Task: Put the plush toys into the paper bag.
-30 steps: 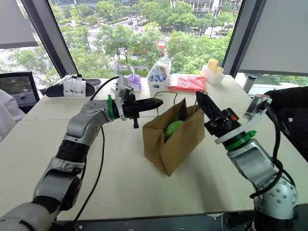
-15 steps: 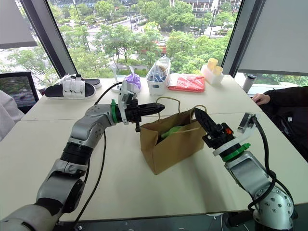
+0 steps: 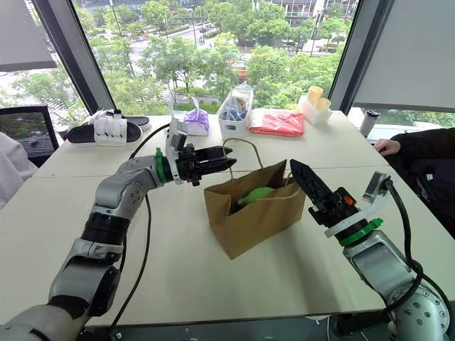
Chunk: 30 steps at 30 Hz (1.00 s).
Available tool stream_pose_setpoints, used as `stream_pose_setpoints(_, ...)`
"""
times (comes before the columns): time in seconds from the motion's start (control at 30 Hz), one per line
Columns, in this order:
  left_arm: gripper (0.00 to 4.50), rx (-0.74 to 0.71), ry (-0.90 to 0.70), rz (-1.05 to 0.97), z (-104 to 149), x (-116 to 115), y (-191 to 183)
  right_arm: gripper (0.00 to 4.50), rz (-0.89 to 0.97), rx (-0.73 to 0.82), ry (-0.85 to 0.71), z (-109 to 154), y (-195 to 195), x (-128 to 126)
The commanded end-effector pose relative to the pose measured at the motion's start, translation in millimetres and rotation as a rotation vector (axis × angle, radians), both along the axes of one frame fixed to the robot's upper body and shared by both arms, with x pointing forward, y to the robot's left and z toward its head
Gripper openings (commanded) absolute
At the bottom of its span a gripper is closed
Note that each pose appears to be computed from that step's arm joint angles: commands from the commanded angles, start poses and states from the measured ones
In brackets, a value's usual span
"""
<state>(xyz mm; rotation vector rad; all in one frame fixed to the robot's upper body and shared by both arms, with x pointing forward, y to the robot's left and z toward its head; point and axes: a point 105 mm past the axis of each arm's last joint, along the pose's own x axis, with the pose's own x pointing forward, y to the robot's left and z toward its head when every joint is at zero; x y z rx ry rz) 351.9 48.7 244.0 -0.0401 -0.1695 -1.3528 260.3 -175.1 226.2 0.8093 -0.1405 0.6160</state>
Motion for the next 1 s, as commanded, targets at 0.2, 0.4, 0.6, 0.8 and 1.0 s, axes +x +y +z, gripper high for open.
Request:
stream_pose_setpoints(0.2,4.44,-0.053,-0.004,-0.012,20.5,-12.5,24.7,4.50,-0.018,-0.040,-0.075,16.9,-18.3,-22.1)
stream_pose_setpoints(0.4,4.44,-0.070,0.141,0.006,15.0,-21.1,53.2,4.50,-0.051,0.075,-0.138,33.1,-39.5,-39.1)
stream_pose_setpoints(0.6,4.48,0.015,0.193,0.093,-10.5,-29.5,74.8,4.25,-0.042,-0.082,0.036,-4.7,-39.1,-50.3)
stream_pose_setpoints(0.8,4.50,0.086,0.234,0.106,-41.4,-40.1,78.4,1.63,0.109,-0.406,0.163,-57.3,-2.7,-44.1)
stream_pose_setpoints(1.0,4.50,0.135,0.213,0.083,-58.1,-43.6,67.3,0.07,0.318,-0.462,0.094,-64.5,48.1,-36.8)
